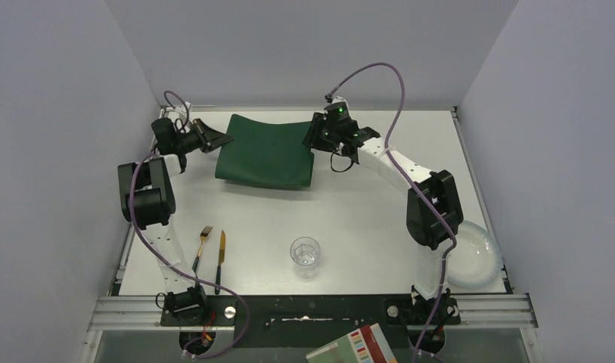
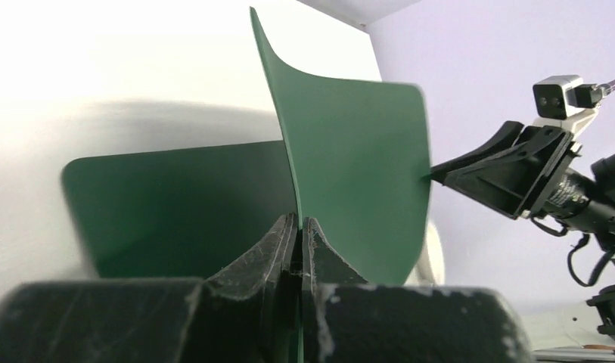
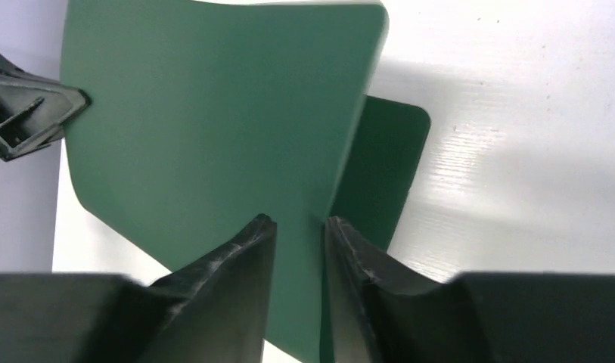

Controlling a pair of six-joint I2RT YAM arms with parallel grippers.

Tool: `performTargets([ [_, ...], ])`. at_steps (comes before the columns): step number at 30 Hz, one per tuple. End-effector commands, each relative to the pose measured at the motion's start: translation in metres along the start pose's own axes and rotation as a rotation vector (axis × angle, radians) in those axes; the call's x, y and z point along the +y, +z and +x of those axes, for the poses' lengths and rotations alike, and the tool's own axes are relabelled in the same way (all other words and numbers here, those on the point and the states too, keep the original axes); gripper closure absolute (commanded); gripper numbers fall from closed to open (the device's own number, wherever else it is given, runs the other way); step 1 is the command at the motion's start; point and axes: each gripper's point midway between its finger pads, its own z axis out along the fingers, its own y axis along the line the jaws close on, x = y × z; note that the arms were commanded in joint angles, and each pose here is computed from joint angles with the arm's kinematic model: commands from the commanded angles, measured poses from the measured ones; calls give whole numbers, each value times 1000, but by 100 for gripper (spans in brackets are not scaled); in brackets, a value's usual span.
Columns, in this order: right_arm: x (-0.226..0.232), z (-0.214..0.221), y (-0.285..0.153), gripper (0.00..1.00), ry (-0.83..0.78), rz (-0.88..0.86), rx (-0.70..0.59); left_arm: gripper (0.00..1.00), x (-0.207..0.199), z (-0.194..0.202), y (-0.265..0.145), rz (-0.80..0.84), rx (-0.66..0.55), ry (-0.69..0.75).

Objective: Set the dinner table for one person
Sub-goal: Flatten out the napkin at the center of the board.

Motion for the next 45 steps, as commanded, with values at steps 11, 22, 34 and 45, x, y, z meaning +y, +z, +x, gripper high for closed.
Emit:
performTargets([
  [11,-16,-146,-79,43,-176,-129,-320,100,-133,-63,-6,-233,84,690],
  [22,-4,-217,-155,2,-679,51,-478,100,-193,-23,30,-378,294,1117],
  [34,27,-195,-179,2,-1228,-235,-381,100,-248,7,83,-338,302,1324],
  [45,-59,-118,-184,5,-1020,-920,-313,100,-282,22,96,-217,283,1419],
])
